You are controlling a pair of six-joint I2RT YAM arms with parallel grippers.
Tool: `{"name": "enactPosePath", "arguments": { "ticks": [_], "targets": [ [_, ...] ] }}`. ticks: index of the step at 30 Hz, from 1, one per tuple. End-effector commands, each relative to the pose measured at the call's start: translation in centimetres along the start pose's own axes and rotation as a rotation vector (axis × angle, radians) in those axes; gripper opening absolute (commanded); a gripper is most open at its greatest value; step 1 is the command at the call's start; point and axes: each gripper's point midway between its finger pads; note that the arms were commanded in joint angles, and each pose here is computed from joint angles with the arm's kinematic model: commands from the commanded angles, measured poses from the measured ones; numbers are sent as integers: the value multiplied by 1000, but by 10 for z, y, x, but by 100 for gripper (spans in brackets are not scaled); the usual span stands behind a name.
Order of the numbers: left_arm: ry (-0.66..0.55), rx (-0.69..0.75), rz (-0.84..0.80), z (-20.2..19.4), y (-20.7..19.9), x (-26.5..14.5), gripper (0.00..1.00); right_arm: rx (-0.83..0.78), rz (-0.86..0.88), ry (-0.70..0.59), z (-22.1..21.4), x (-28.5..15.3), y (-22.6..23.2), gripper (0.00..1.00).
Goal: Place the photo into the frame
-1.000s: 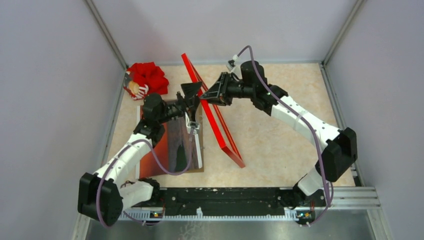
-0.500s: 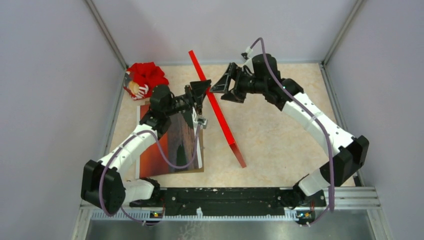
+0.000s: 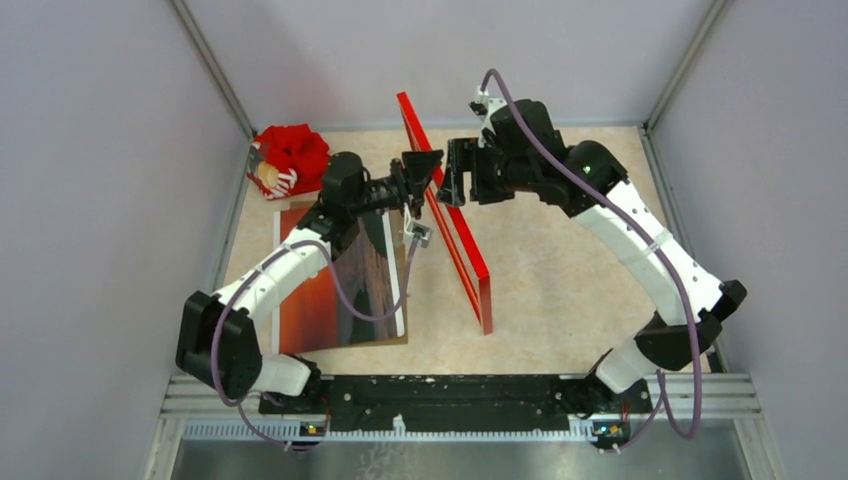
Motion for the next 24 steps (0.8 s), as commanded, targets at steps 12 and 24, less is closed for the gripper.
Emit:
{"name": "enactPosePath", "arguments": {
  "ticks": [12,24],
  "targets": [
    [-23,-27,-39,-5,-10,30,46,-141,-239,93,-8,8,-41,50],
    [117,-239,-12,-31,14,24,99,91,-300,5,-11,-8,-119,13]
  ]
}}
Point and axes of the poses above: each gripper's point midway between its finger pads, its own x axis out along the fingers, its own y axis along the line the jaws close on, z = x × y, and after that the axes turned 9 degrees about -x, right-handed
